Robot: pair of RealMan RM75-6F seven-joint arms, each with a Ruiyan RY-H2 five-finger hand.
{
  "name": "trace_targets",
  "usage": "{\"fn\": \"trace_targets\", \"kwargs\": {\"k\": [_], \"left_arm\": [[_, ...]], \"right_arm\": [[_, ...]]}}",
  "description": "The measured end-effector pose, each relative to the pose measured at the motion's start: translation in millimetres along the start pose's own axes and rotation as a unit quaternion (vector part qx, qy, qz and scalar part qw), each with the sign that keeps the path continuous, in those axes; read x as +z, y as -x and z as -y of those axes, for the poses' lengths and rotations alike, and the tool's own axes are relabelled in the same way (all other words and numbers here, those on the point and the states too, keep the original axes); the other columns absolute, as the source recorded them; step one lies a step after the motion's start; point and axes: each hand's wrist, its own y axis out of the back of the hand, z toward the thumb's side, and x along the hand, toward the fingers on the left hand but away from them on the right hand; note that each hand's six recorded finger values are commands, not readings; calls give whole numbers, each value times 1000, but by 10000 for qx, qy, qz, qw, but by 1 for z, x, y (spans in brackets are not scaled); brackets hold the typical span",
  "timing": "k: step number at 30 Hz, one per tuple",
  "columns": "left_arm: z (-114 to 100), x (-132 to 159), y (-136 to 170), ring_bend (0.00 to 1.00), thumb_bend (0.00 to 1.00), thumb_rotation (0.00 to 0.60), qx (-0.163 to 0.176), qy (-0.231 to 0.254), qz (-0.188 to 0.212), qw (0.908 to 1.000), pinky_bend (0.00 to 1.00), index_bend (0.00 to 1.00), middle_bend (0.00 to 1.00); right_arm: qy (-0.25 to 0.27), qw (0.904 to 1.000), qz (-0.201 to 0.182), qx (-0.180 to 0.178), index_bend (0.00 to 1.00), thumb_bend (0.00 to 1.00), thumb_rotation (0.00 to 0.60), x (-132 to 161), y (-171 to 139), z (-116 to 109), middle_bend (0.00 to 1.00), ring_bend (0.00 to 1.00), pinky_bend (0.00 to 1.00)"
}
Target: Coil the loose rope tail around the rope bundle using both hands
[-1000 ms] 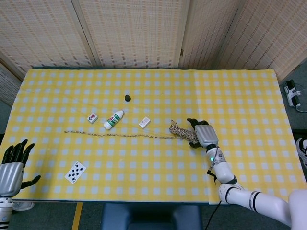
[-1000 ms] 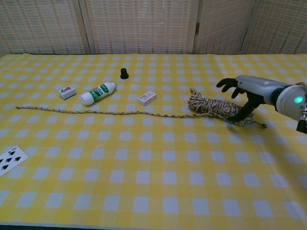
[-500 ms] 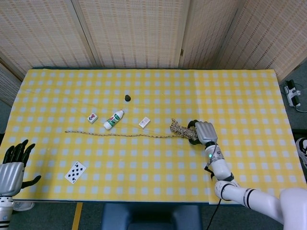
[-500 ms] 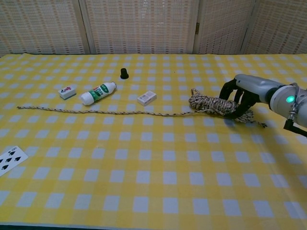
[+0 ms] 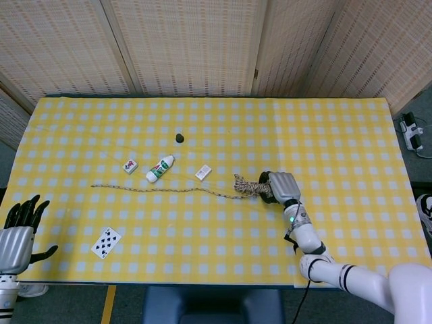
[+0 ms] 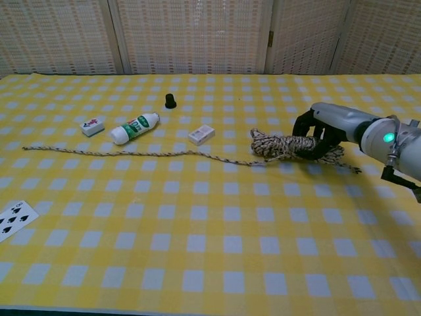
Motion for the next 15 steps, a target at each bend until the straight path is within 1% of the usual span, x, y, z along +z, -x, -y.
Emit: {"fn": "trace_targets", "kwargs": {"k": [5, 11, 14, 15], "left_arm": [[-6, 6, -9, 10, 154, 600, 66, 13, 169, 9998, 0, 148, 9], [-13, 26, -33, 40, 166, 600, 81, 117, 634, 9979, 0, 169, 44], [-12, 39, -49, 56, 178, 600, -9, 248, 868, 9959, 0, 214, 65], [-10, 43, -54, 61, 180, 600, -44, 300, 931, 9952, 0, 245, 74]], "right_arm": [[18, 9994, -327, -90, 598, 612, 600, 4, -8, -14, 498, 558, 513], [-71, 9961, -842, -261, 603, 618, 600, 13, -24, -38, 501, 567, 515], [-176, 9933, -1094, -337, 603, 617, 600, 18, -33, -48, 501, 568, 515], [-209, 9924, -1153, -366, 603, 617, 600, 18, -35, -52, 501, 569, 515]]}}
